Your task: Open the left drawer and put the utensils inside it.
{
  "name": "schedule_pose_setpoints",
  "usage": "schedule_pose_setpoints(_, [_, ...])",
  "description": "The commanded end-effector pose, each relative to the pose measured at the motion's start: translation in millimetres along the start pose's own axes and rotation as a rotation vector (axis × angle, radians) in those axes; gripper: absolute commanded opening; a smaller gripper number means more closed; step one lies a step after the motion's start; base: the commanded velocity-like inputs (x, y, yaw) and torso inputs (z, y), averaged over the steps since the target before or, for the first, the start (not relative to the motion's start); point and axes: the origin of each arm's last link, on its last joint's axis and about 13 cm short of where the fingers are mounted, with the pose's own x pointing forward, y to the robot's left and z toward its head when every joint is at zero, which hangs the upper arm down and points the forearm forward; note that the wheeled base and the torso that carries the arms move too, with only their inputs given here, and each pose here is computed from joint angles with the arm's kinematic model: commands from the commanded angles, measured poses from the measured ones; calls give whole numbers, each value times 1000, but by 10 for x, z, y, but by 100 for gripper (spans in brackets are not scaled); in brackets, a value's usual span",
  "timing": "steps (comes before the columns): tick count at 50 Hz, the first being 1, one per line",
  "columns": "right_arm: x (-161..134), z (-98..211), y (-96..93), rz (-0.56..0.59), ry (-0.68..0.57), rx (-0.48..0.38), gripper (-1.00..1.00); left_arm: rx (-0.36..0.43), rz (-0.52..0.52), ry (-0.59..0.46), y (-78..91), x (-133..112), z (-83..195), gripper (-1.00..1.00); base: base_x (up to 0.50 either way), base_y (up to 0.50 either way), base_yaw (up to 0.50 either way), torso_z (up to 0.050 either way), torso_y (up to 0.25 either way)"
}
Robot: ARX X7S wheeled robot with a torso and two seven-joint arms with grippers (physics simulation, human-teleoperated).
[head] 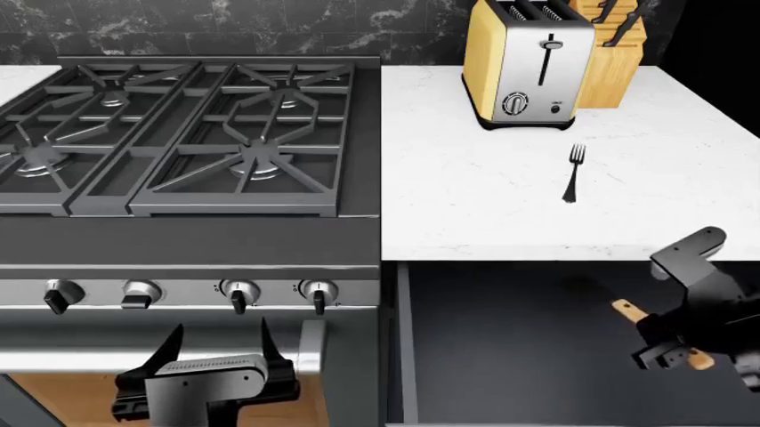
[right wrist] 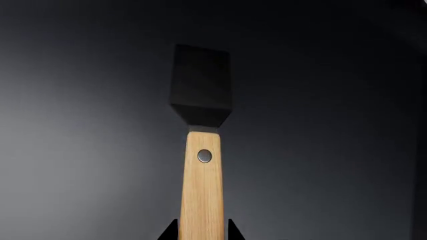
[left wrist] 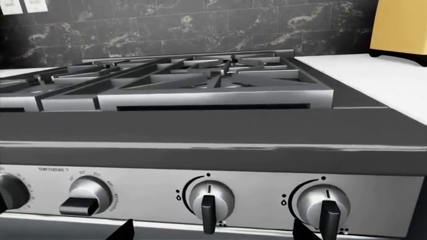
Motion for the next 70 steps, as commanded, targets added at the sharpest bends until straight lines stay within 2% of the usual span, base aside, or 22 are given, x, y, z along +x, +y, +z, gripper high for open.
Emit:
schedule_pose_setpoints(1, [91, -42, 19, -13, 1, 66, -100, 0, -1, -10, 1, -18, 29, 100, 0, 0, 0, 0, 0])
schedule_pose_setpoints(43, [247, -130, 31, -3, 68, 50, -100, -2, 5, -8, 18, -24, 11, 100, 0, 0, 0, 0, 0])
schedule_pose_setpoints(44, [245, -131, 33, -3, 69, 50, 100, -2, 5, -8, 19, -25, 10, 100, 0, 0, 0, 0, 0])
schedule_pose_setpoints(63, [138, -114, 33, -16, 53, 40, 100, -3, 7, -10, 20, -31, 14, 100, 0, 0, 0, 0, 0])
schedule_pose_setpoints(70, [-85, -98, 30, -24, -18, 25, 100, -3, 7, -11, 22, -31, 15, 100, 0, 0, 0, 0, 0])
